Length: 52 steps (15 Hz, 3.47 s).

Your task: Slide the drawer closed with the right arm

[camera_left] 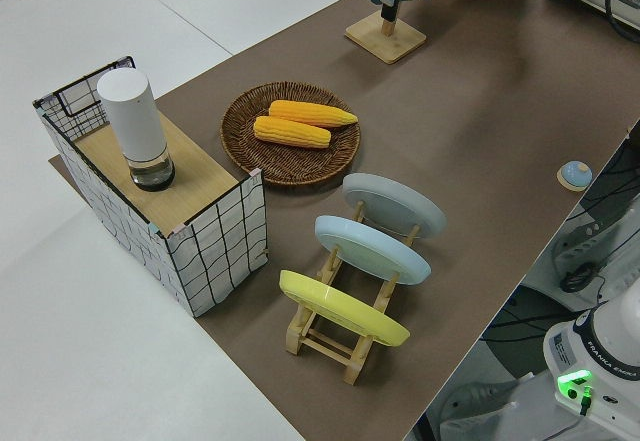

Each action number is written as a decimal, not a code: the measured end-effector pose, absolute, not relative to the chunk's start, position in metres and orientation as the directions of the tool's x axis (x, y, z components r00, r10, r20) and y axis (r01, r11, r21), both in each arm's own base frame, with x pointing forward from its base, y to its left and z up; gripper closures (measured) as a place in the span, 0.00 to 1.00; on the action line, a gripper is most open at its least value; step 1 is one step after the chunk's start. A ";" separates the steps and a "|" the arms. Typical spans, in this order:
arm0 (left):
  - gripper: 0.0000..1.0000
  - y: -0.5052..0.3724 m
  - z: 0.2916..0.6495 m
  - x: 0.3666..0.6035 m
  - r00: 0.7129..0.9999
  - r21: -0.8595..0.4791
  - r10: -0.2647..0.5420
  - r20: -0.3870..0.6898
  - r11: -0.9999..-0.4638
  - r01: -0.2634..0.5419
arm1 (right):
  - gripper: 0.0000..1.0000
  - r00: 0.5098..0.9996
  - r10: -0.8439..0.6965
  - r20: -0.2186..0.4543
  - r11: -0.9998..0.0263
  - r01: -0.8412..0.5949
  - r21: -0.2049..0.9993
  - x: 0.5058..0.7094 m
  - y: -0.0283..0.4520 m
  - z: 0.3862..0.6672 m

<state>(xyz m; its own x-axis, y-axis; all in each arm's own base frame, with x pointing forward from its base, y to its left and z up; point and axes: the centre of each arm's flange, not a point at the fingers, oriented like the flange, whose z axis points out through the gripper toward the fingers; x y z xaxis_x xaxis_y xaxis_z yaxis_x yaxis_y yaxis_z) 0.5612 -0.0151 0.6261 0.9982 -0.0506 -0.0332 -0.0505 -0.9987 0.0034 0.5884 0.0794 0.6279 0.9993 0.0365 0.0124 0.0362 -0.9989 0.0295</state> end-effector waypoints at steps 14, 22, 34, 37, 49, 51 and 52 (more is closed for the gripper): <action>0.00 -0.015 0.626 0.561 0.998 0.003 -0.051 -0.033 -0.999 -0.051 | 0.99 0.963 -0.266 0.049 -0.962 -0.269 0.043 0.570 0.223 0.603; 0.00 -0.015 0.626 0.561 0.998 0.003 -0.051 -0.033 -0.999 -0.051 | 0.99 0.862 -0.507 0.015 -0.860 -0.507 0.055 0.589 0.235 0.538; 0.00 -0.015 0.626 0.561 0.998 0.003 -0.051 -0.033 -0.999 -0.051 | 0.99 0.718 -0.696 0.011 -0.716 -0.694 0.072 0.609 0.213 0.474; 0.00 -0.015 0.626 0.561 0.998 0.003 -0.051 -0.033 -0.999 -0.051 | 0.99 0.705 -0.709 0.013 -0.703 -0.708 0.068 0.613 0.203 0.474; 0.00 -0.015 0.626 0.561 0.998 0.003 -0.051 -0.033 -0.999 -0.051 | 0.99 0.619 -0.785 0.018 -0.618 -0.785 0.030 0.655 0.135 0.461; 0.00 -0.015 0.626 0.561 0.998 0.003 -0.051 -0.033 -0.999 -0.051 | 0.99 0.602 -0.798 0.023 -0.602 -0.798 0.011 0.665 0.122 0.462; 0.00 -0.015 0.626 0.561 0.998 0.003 -0.051 -0.033 -0.999 -0.051 | 0.99 0.595 -0.803 0.026 -0.595 -0.804 0.001 0.668 0.117 0.462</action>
<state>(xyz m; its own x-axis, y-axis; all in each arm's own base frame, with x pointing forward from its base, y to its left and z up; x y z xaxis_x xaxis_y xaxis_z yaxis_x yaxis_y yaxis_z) 0.5612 -0.0151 0.6261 0.9982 -0.0506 -0.0332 -0.0505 -0.9987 0.0034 0.6684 0.1168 0.4617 0.5948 -0.8035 0.0262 -0.8038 -0.5949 0.0013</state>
